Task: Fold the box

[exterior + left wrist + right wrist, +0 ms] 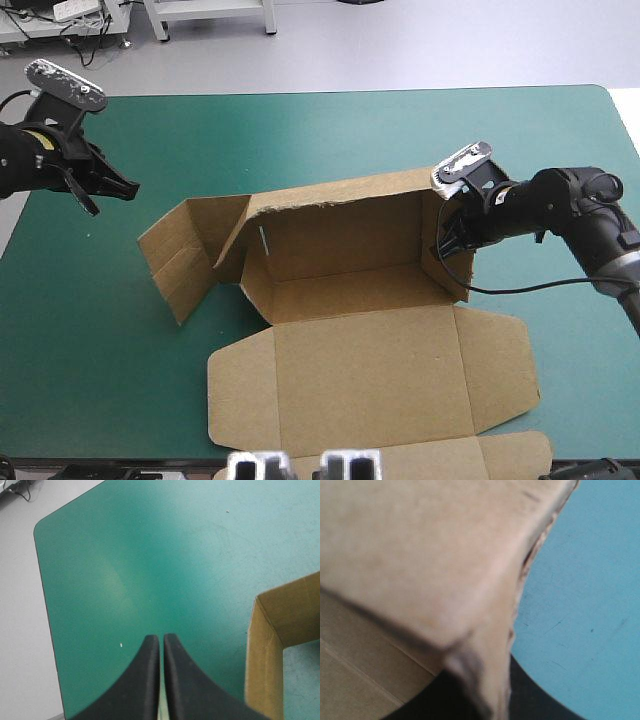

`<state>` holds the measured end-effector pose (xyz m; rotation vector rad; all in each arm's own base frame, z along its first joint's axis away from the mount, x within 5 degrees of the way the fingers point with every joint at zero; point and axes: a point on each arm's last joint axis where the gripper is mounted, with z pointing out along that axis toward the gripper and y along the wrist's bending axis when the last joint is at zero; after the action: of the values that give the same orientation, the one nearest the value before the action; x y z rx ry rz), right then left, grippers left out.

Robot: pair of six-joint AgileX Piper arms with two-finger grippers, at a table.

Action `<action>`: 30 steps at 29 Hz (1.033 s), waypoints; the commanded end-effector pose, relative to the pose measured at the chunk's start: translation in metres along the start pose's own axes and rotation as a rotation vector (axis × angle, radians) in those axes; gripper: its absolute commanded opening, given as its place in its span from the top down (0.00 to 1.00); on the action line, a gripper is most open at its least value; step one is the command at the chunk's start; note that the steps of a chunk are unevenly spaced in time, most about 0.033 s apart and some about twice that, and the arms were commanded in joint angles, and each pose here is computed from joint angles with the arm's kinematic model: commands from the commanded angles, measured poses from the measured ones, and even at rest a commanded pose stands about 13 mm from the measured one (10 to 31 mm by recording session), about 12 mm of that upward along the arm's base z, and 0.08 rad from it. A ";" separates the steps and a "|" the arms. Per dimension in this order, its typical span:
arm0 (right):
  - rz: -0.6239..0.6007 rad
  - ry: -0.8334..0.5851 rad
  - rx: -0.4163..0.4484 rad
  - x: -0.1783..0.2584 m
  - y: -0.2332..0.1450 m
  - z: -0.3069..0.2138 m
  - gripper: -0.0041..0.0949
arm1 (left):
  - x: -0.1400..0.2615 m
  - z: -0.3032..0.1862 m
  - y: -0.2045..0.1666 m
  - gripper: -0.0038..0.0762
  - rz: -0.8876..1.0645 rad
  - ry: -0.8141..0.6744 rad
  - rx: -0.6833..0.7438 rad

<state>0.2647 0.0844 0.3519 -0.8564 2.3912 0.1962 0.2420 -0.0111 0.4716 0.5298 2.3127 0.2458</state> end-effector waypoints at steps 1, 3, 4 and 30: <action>-0.033 0.180 -0.016 0.009 -0.004 0.009 0.98 | 0.002 -0.018 0.012 0.94 -0.052 -0.064 -0.017; -0.033 0.224 -0.022 0.006 -0.010 0.026 0.98 | 0.005 -0.018 0.016 0.94 -0.067 -0.053 -0.029; -0.026 0.239 -0.029 0.003 -0.013 0.034 0.98 | 0.006 -0.018 0.017 0.94 -0.073 -0.047 -0.026; 0.039 0.151 -0.104 -0.082 -0.044 0.067 0.26 | 0.011 -0.006 0.012 0.94 -0.040 -0.024 0.025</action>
<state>0.3902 0.1179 0.3074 -0.9360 2.6310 0.2779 0.2445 0.0057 0.4607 0.5058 2.3567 0.1940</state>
